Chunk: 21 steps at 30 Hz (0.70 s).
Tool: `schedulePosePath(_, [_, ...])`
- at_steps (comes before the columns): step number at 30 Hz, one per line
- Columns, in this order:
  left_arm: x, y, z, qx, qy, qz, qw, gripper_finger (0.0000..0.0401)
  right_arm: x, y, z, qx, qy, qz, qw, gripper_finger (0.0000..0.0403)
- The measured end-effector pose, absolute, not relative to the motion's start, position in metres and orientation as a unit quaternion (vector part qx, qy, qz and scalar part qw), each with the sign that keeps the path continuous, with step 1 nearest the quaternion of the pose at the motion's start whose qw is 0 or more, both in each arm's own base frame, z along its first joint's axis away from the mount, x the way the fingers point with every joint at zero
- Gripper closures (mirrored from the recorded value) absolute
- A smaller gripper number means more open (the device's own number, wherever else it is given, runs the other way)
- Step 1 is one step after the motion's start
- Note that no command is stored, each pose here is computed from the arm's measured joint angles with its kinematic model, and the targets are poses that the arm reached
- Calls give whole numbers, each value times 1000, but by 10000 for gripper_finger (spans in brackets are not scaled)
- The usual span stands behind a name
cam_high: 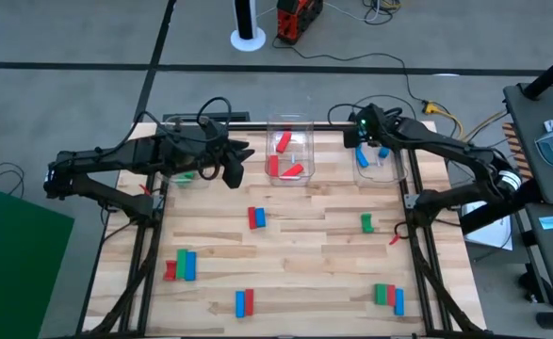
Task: Sort blocks
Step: Put the green wooden block into the left transparent bin
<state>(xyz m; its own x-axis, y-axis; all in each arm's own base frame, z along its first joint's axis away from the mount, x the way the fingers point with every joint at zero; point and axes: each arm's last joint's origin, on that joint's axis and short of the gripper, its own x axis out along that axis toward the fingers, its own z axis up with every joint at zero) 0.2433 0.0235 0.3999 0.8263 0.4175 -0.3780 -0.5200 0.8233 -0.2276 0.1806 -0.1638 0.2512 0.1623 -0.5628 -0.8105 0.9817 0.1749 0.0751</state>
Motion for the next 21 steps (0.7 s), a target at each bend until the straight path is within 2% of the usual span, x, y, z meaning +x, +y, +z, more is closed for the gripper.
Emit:
schedulePosePath(14, [240,23,393,-166,192,256,933,301,203,-114,269,374,314,-436,756,126])
schedulePosePath(21, [240,23,392,-161,199,257,932,301,224,-81,297,407,299,-341,793,154])
